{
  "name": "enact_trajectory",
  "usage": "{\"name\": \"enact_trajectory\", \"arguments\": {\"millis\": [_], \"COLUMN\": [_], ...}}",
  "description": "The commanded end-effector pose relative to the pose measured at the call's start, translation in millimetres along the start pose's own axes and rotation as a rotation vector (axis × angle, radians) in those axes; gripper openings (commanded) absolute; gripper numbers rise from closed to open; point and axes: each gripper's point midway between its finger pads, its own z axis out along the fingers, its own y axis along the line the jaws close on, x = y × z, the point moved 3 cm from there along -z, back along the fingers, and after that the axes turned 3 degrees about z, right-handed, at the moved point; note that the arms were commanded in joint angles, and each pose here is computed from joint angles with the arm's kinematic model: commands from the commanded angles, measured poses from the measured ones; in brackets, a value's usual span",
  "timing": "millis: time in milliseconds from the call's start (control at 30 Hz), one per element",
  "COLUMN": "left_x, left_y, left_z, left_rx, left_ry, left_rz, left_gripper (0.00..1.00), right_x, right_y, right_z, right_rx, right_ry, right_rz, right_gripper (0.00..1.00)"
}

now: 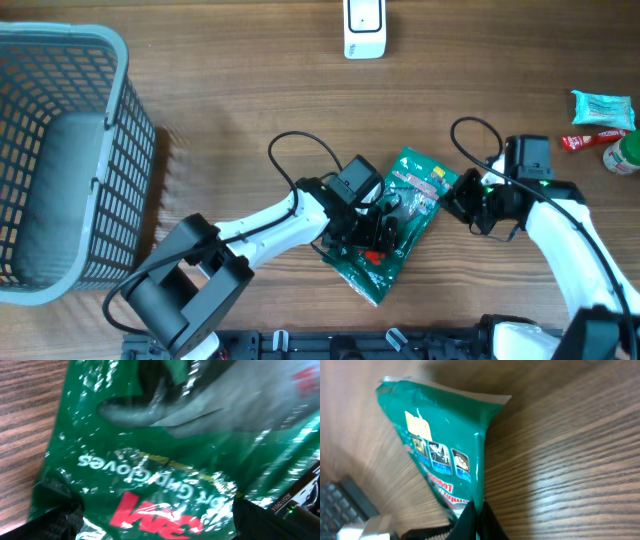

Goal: Scan the item barcode
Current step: 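Grasp opposite edges of the 3M pack with both grippers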

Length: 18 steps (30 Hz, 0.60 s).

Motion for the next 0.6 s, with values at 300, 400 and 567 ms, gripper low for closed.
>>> {"name": "enact_trajectory", "arguments": {"millis": [300,400,567], "left_x": [-21.6,-21.9,-25.1], "left_y": [17.0,4.5,-8.1], "left_z": [-27.8,-43.8,-54.7], "left_rx": [0.257,0.442,0.564], "left_ry": [0.049,0.070,0.066], "left_rz": [-0.065,0.029,0.075], "left_gripper": [1.00,1.00,1.00], "right_x": [13.2,21.0,30.9], "right_y": [35.4,50.3,71.5], "right_z": [-52.7,-72.1,-91.8], "right_rx": [-0.042,-0.072,-0.156], "right_ry": [0.014,0.048,0.086], "right_rz": [-0.279,-0.331,-0.396], "right_gripper": [0.04,0.04,0.04]}}
